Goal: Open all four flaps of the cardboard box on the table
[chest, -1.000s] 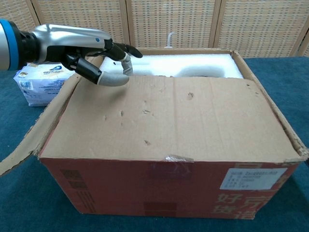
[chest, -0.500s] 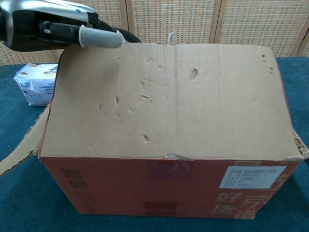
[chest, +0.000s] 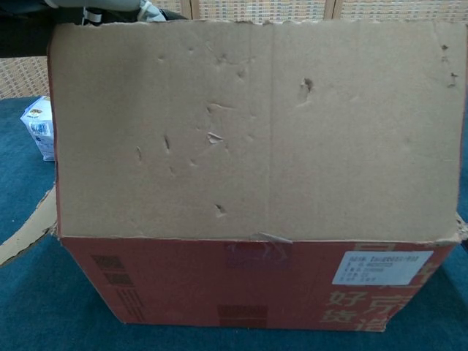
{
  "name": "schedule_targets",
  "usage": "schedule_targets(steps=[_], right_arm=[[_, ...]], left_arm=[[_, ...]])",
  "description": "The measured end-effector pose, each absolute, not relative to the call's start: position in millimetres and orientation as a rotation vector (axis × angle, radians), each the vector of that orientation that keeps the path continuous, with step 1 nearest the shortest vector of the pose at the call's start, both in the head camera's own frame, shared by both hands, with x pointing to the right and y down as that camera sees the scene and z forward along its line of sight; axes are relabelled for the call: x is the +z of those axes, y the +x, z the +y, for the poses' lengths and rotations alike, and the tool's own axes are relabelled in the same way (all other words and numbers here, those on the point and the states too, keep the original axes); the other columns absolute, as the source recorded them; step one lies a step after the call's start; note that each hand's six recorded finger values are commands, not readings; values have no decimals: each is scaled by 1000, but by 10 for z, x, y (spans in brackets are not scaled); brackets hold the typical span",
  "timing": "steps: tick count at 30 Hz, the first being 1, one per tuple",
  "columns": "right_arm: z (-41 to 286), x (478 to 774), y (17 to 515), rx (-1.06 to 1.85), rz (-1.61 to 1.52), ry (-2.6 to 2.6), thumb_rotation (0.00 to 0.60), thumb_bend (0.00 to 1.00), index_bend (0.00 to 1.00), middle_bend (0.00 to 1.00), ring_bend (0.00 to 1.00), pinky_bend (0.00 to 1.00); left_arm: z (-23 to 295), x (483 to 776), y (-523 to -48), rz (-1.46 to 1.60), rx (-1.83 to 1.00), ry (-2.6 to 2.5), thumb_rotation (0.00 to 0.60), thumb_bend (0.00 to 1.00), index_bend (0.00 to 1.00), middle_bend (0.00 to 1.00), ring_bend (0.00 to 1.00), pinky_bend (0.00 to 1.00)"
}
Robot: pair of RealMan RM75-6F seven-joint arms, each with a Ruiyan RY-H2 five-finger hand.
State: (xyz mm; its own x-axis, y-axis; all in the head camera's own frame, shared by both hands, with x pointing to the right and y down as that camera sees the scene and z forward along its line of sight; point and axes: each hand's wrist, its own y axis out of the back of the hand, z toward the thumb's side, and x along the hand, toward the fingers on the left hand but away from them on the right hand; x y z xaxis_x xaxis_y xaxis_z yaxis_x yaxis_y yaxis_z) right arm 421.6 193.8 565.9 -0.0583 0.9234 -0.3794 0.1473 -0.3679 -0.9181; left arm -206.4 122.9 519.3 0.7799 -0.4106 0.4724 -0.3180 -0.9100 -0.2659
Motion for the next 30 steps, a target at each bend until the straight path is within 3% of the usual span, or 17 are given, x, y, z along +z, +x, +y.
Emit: schedule_targets(steps=[16,30], right_arm=[[1934,5634,4150,1488,-1157,-1550,600,956,48,0,0,0],[1954,5617,4168,1489,-1170,-1552,600,956,48,0,0,0]], left_arm=[[1526,4969,-2312,300,-612,-3030,215,394,436,0,0,0],[1804,4954,-2307,66,-619,-3002,216,393,436,0,0,0]])
